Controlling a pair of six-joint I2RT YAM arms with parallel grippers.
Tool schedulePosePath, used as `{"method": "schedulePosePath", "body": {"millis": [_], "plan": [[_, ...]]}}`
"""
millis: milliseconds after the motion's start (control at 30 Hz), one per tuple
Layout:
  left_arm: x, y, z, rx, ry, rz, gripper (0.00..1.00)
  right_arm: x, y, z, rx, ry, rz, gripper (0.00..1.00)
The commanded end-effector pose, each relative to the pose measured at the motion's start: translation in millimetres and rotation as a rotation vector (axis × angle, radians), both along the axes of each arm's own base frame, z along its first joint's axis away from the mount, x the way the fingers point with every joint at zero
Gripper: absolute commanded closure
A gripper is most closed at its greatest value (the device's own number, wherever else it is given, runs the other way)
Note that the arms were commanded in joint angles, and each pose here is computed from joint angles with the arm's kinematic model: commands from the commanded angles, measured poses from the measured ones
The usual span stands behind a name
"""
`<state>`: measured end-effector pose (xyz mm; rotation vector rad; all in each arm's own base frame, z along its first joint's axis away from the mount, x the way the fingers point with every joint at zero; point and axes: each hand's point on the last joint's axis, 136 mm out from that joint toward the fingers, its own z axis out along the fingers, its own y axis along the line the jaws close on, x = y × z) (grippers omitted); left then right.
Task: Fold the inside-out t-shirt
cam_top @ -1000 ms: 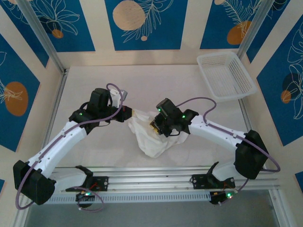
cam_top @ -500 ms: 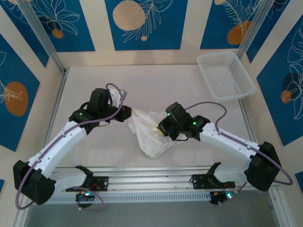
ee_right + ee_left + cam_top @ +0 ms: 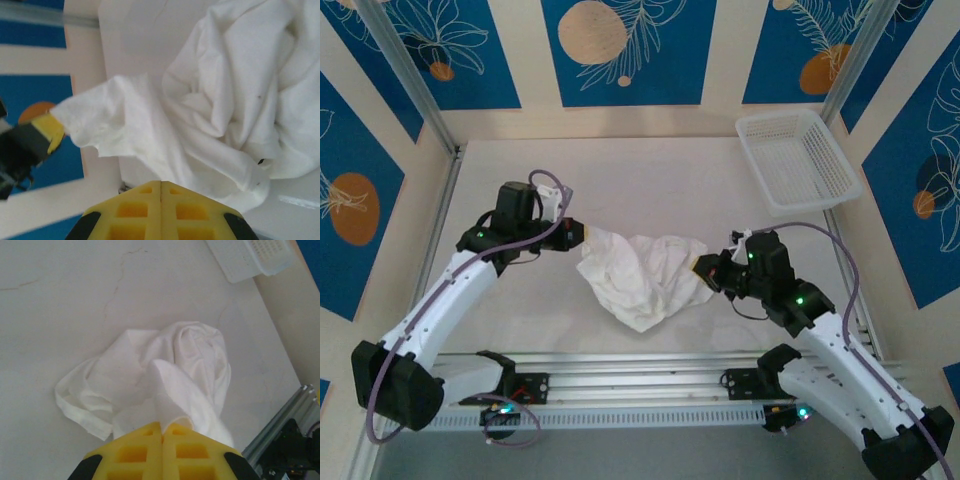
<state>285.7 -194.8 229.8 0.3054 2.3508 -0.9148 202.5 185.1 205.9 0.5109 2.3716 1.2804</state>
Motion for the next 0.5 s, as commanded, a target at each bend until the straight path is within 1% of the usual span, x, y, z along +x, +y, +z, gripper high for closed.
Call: {"method": "schedulePosePath", "body": {"millis": [0,67,100,167,233,333,400,467], "plan": [[3,-5,12,-0.028,-0.029,-0.036,1.00,-15,16,11,-0.042,-0.093,0.185,1.00],[2,-3,11,-0.011,-0.034,-0.032,1.00,-18,23,11,-0.066,-0.117,0.217,1.00],[3,-1,11,-0.004,-0.036,-0.025,1.00,-18,27,10,-0.086,-0.128,0.223,0.98],[6,5,6,0.028,-0.028,0.013,1.00,-18,39,9,-0.134,-0.160,0.259,0.90],[11,20,-5,0.100,-0.010,0.095,1.00,-13,47,3,-0.225,-0.166,0.272,0.82],[19,53,-16,0.246,-0.040,0.224,1.00,-3,55,-5,-0.351,-0.163,0.289,0.79],[28,87,-23,0.356,-0.081,0.346,1.00,3,61,-8,-0.394,-0.145,0.312,0.78],[38,125,-35,0.443,-0.073,0.479,0.99,7,65,-13,-0.422,-0.120,0.318,0.77]]}}
